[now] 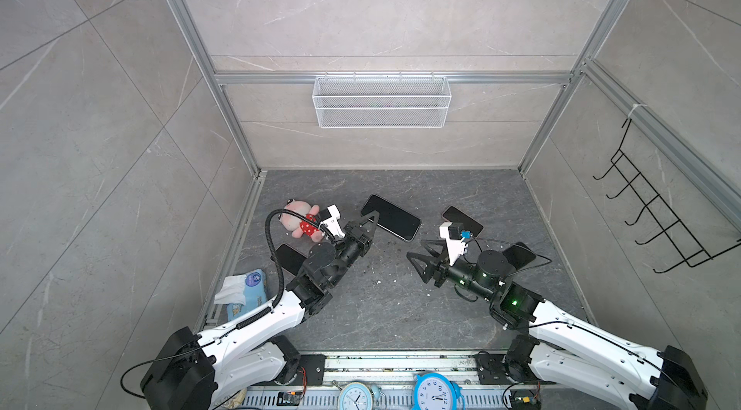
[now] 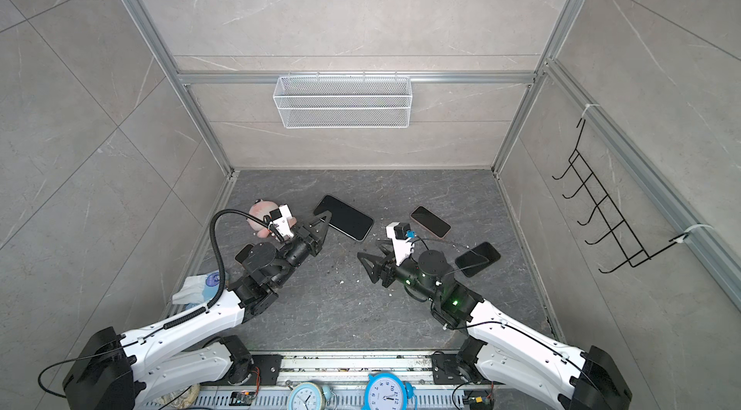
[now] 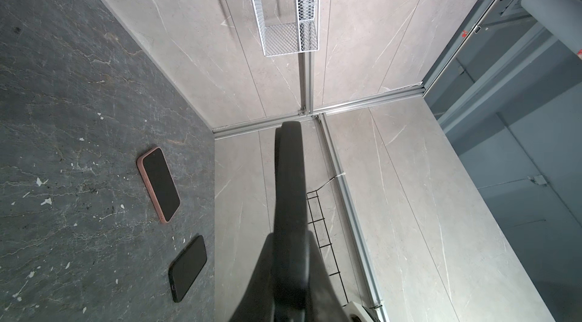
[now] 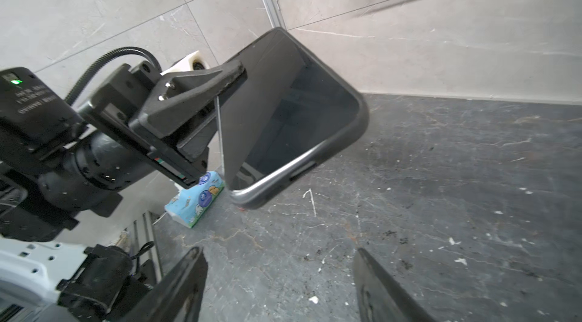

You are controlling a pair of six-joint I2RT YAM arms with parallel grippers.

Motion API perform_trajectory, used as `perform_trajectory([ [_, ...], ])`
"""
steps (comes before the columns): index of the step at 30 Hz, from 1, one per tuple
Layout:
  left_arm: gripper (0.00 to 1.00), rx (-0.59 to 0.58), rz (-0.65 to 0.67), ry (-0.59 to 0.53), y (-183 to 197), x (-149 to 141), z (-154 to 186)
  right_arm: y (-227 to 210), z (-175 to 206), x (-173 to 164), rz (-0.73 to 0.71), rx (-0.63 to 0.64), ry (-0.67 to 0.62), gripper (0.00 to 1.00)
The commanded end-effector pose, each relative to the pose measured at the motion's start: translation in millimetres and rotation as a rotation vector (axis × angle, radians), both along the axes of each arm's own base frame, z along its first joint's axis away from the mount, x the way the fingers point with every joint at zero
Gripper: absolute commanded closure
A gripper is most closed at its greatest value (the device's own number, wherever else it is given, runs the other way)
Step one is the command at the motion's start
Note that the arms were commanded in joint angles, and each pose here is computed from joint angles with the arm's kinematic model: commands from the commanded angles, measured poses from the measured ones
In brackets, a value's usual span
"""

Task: Take the phone out of the phone case
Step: Remove the phone case from the phone.

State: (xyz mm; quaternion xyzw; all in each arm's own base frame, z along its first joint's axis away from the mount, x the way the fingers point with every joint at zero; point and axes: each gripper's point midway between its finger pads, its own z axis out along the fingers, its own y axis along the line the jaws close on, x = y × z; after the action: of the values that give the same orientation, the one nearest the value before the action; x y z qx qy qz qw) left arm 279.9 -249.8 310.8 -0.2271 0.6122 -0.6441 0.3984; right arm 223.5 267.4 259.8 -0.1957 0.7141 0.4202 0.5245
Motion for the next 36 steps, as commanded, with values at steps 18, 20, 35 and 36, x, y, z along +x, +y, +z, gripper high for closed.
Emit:
perform_trajectory([
  [18, 1.0, 0.598, -0.706, -0.614, -27.8, -91.0, 112.1, -14.5, 30.2, -57.8, 0.31, -0.469, -0.039, 0.2],
  [20, 1.0, 0.622, -0.766, -0.684, -30.7, -98.8, 118.6, -9.7, 30.6, -62.7, 0.36, -0.479, -0.028, 0.25],
  [35, 1.0, 0.647, -0.926, -0.888, -36.0, -120.3, 116.8, -6.8, 50.9, -78.9, 0.447, -0.432, -0.212, 0.38],
  [36, 1.0, 0.642, -0.926, -0.891, -36.2, -120.3, 116.6, -4.7, 52.2, -80.6, 0.462, -0.423, -0.211, 0.4],
])
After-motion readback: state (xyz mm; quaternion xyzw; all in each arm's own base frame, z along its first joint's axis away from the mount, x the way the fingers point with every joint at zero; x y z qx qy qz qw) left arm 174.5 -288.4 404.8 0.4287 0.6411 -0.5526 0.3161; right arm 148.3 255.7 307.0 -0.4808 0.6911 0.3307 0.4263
